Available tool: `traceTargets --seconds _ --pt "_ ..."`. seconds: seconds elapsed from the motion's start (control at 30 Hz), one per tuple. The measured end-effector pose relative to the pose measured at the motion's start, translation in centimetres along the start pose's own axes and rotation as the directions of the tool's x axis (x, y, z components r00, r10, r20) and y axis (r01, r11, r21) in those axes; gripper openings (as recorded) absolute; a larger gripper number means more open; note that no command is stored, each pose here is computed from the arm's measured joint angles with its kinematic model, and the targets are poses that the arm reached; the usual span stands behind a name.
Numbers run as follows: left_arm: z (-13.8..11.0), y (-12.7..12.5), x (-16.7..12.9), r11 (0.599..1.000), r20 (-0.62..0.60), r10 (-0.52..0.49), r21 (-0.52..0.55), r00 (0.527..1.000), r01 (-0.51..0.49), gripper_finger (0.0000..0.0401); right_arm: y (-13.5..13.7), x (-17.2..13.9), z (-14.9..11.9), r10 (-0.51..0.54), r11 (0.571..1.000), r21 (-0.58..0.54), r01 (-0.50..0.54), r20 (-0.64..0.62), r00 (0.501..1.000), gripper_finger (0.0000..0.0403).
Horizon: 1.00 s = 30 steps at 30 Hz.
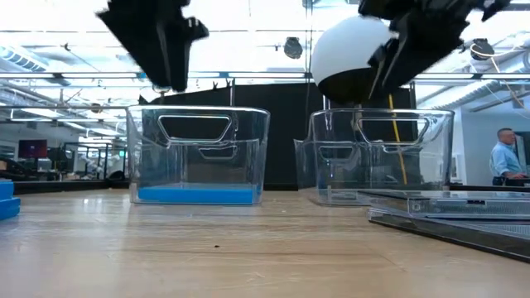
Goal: Pick & place jewel cases by type
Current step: Put the black cd case into the right transparent bin
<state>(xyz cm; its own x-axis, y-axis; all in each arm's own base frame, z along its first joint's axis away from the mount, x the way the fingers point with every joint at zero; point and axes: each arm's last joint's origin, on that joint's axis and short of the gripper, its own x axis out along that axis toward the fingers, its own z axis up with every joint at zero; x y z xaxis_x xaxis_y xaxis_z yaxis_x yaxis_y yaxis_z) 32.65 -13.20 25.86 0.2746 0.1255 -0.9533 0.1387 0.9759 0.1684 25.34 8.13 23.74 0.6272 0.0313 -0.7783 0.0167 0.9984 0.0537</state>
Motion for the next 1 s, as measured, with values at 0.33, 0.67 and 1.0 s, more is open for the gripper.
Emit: traceTargets --seconds 0.33,0.67,1.0 --pt "-3.2 -4.6 -9.3 0.996 0.111 0.09 -0.003 0.99 -0.09 0.0122 0.5 -5.6 0.3 0.121 0.99 0.048 -0.131 0.171 0.978 0.0131" --pt "-14.2 -7.7 -11.7 0.96 0.484 0.27 -0.199 0.832 -0.196 0.0008 1.5 -9.7 -0.6 0.144 0.989 -0.069 -0.129 0.305 0.941 0.0126" --pt "-19.5 -6.2 -4.6 0.919 0.614 0.379 -0.341 0.692 -0.2 0.0009 -0.6 -10.6 -0.7 0.11 0.994 -0.058 -0.094 0.503 0.857 0.0007"
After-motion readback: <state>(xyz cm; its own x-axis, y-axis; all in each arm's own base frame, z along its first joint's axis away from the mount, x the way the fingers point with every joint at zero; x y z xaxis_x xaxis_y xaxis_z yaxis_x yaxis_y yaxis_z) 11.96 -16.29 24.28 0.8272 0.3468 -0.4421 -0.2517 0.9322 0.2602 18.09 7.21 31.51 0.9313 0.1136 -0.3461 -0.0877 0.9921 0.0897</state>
